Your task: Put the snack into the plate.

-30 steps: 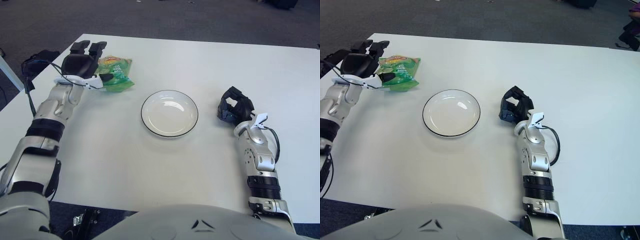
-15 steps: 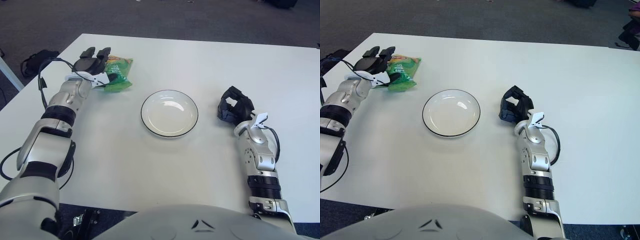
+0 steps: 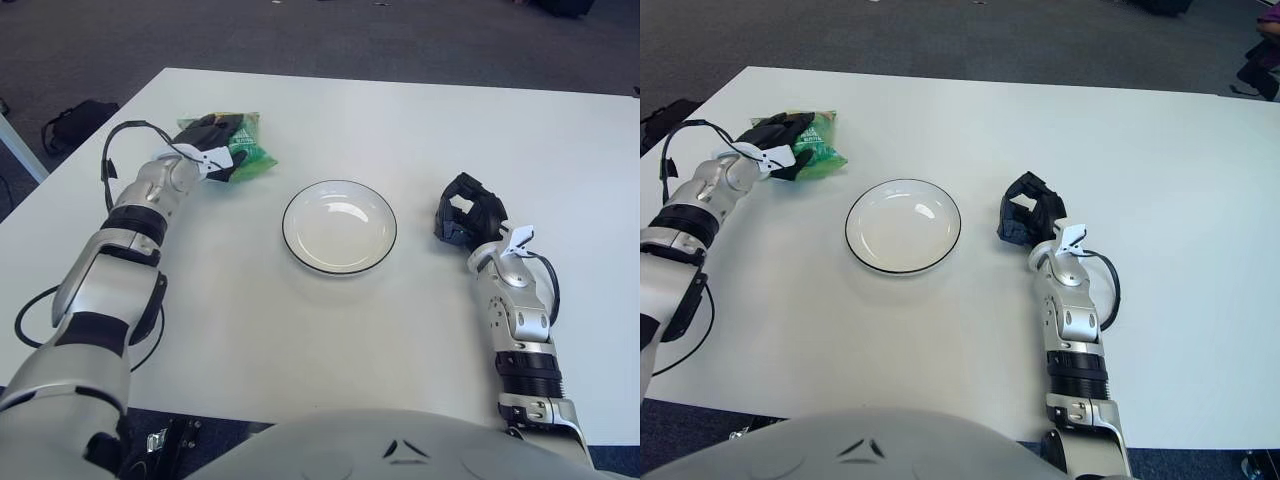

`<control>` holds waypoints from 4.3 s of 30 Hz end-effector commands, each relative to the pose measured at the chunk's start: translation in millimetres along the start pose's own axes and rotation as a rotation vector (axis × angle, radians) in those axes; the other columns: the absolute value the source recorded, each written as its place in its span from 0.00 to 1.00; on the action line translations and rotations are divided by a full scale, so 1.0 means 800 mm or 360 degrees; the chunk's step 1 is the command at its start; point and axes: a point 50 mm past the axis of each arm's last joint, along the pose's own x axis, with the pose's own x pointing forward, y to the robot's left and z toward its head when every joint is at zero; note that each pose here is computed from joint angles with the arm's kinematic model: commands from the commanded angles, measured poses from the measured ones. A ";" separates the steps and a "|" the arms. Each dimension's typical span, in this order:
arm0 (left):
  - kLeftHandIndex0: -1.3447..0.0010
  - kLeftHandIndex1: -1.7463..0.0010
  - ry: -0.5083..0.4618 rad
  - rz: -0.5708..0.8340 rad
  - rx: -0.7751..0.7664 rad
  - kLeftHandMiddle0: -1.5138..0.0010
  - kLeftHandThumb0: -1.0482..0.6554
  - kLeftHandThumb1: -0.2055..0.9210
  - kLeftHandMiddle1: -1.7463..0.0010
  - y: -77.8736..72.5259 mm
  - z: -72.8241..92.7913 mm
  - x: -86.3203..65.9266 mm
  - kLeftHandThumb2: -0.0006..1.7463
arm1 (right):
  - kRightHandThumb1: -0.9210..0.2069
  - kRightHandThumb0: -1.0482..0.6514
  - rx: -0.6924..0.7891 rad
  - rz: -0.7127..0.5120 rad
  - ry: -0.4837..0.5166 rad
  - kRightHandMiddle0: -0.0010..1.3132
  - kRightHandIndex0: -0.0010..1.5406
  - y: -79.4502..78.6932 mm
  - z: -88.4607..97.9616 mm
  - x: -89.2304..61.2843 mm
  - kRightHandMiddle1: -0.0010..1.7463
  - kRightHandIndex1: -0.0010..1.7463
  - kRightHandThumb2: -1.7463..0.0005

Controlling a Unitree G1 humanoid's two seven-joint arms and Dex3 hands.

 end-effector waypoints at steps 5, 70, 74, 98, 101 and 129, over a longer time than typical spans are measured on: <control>1.00 0.69 -0.0056 -0.0234 -0.0031 0.89 0.09 1.00 0.96 -0.012 -0.019 -0.017 0.72 | 0.56 0.33 0.0002 -0.0050 0.0244 0.48 0.73 -0.008 -0.041 -0.022 1.00 1.00 0.23; 1.00 0.89 -0.0333 0.0210 0.0282 0.99 0.06 1.00 1.00 -0.002 -0.006 -0.067 0.52 | 0.56 0.33 -0.0100 -0.0005 0.0217 0.49 0.73 -0.007 -0.038 -0.023 1.00 1.00 0.23; 1.00 0.93 -0.0300 0.0249 0.0303 1.00 0.04 1.00 1.00 -0.004 -0.006 -0.065 0.50 | 0.56 0.33 -0.0102 -0.0002 0.0218 0.49 0.72 -0.007 -0.038 -0.023 1.00 1.00 0.23; 0.99 0.99 -0.0185 -0.0045 0.0011 1.00 0.00 1.00 1.00 -0.055 -0.017 -0.037 0.28 | 0.58 0.32 -0.0139 0.0032 0.0223 0.50 0.73 -0.007 -0.038 -0.022 1.00 1.00 0.22; 0.99 0.99 -0.0188 -0.0097 -0.0019 1.00 0.00 1.00 1.00 -0.059 -0.017 -0.036 0.28 | 0.58 0.32 -0.0147 0.0036 0.0225 0.50 0.73 -0.007 -0.038 -0.022 1.00 1.00 0.22; 0.57 0.01 0.0083 -0.0065 0.0040 0.49 0.57 0.33 0.16 -0.100 -0.030 -0.031 0.79 | 0.65 0.31 -0.0118 0.0042 0.0227 0.55 0.74 -0.004 -0.036 -0.024 1.00 1.00 0.16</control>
